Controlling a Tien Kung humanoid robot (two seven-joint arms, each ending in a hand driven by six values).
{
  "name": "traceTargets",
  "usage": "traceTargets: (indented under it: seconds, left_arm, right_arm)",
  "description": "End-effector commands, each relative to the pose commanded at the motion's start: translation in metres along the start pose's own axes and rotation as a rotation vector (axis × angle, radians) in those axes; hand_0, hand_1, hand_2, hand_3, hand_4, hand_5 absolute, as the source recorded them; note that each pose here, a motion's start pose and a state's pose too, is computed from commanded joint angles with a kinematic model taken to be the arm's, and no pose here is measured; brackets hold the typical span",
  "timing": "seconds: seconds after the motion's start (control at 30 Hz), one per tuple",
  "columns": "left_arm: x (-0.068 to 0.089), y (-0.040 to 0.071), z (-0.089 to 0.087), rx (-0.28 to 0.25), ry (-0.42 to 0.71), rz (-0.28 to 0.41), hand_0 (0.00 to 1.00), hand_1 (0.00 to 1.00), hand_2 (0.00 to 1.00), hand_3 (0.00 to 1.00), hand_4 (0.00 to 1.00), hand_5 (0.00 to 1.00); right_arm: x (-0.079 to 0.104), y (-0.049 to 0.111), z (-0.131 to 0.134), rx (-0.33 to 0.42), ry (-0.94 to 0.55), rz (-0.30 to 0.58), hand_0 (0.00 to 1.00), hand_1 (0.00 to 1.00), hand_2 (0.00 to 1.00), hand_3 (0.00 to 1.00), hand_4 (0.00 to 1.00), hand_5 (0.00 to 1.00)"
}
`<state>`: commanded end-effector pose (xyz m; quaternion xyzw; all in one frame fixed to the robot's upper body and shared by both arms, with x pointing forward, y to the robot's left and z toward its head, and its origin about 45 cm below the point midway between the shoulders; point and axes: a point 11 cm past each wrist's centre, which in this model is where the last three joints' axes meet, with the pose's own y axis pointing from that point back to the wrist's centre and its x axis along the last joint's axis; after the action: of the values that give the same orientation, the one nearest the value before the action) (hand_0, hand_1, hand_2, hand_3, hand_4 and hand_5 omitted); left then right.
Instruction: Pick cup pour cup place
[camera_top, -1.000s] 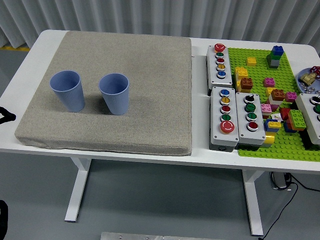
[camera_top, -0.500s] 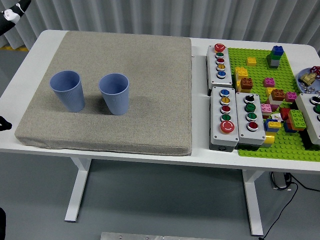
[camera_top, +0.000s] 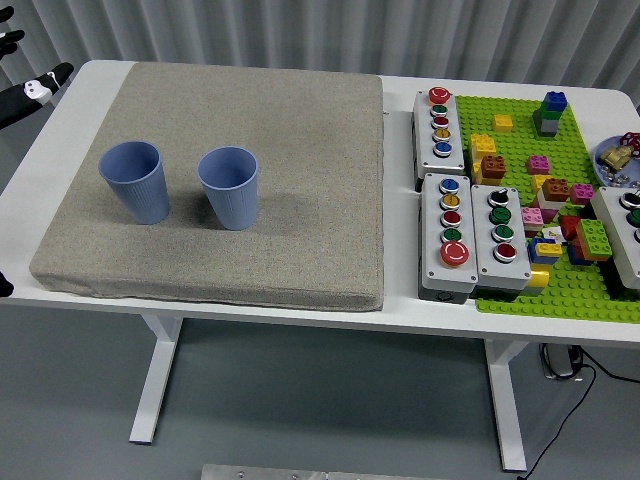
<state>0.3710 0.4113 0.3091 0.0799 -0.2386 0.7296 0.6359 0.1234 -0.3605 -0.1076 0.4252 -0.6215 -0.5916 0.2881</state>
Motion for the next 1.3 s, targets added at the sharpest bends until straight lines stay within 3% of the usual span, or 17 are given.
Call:
traceTargets:
  seconds: [0.37, 0.73, 1.07, 1.3]
  left_arm:
    - [-0.034, 0.022, -0.046, 0.124, 0.050, -0.074, 0.790, 0.823, 0.917, 0.989, 0.925, 0.271]
    - [-0.046, 0.030, -0.067, 0.172, 0.139, -0.100, 0.789, 0.825, 0.968, 0.998, 0.924, 0.273]
    - [-0.054, 0.045, -0.064, 0.158, 0.198, -0.166, 0.800, 0.841, 0.998, 0.998, 0.943, 0.323]
    - [-0.054, 0.053, -0.063, 0.151, 0.159, -0.179, 0.800, 0.842, 0.998, 0.998, 0.951, 0.356]
  right_arm:
    - [0.000, -0.001, 0.003, -0.007, 0.007, 0.002, 0.739, 0.695, 0.737, 0.594, 0.129, 0.228]
    - [-0.002, -0.001, 0.000, 0.000, 0.011, -0.001, 0.738, 0.696, 0.738, 0.595, 0.129, 0.227]
    - [-0.004, 0.000, -0.002, 0.002, 0.017, -0.003, 0.738, 0.696, 0.738, 0.596, 0.130, 0.223]
    - [-0.004, 0.000, -0.002, 0.001, 0.018, -0.004, 0.738, 0.696, 0.738, 0.596, 0.130, 0.226]
